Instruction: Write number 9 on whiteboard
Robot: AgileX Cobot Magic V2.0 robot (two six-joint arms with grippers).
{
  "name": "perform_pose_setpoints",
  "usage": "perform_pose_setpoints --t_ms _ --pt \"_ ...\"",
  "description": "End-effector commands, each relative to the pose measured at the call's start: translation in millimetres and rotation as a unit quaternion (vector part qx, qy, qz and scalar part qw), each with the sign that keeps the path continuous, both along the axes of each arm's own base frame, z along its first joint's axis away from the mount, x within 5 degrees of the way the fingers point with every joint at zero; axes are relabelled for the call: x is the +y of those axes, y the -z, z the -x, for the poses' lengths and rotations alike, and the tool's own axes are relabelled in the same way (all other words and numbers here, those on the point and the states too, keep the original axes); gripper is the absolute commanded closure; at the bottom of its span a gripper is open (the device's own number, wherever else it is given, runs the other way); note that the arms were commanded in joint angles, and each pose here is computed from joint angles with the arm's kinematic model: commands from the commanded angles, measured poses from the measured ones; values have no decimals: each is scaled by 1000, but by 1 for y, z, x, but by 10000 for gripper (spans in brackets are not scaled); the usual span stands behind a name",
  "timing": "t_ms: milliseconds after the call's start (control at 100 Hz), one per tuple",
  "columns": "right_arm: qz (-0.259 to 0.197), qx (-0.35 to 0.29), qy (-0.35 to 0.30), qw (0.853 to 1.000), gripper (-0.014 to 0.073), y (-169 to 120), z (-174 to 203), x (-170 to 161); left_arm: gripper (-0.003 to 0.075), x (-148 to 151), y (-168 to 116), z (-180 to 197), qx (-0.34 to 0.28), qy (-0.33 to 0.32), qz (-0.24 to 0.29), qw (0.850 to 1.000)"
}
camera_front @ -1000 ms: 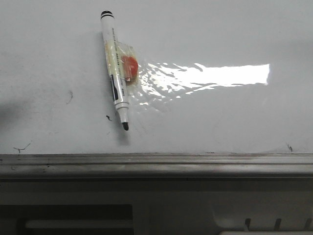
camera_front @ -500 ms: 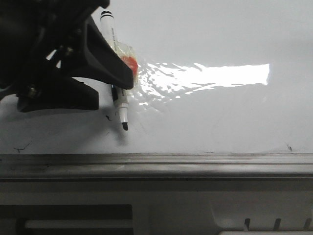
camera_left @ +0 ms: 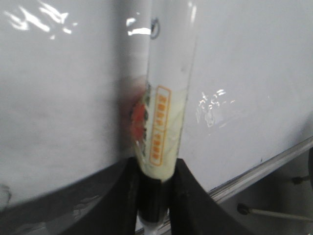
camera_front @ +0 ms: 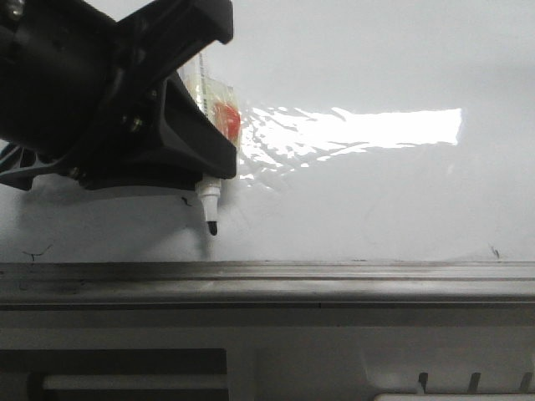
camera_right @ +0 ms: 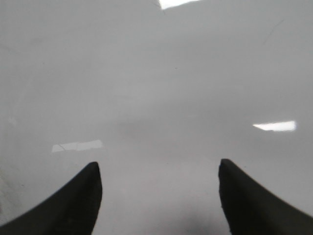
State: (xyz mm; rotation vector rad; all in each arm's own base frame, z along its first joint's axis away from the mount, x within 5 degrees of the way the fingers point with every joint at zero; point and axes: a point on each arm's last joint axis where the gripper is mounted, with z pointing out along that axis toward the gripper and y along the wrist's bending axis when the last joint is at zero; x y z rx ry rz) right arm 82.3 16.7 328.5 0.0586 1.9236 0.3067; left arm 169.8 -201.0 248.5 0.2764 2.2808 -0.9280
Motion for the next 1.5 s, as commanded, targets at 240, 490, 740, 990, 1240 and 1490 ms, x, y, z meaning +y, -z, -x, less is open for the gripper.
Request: perform_pose_setpoints --t_ms 240,490,740,990,1240,1490 --pt "16 -80 -299 951 151 -33 8 48 738 20 -46 46 -205 238 -53 948" --pt "48 -154 -479 863 151 -36 0 78 738 33 -47 77 -313 365 -62 874" --pt "60 -135 -549 823 151 -19 -19 114 738 33 -47 77 -316 374 -61 869" --pt "73 -99 -528 840 149 4 -35 159 738 33 -47 77 -316 374 -61 869" --pt "65 -94 -523 845 372 1 -43 175 738 32 -48 78 -310 369 -50 875" --pt "74 -102 -509 851 660 -1 -46 175 661 35 -54 75 -304 333 -38 892"
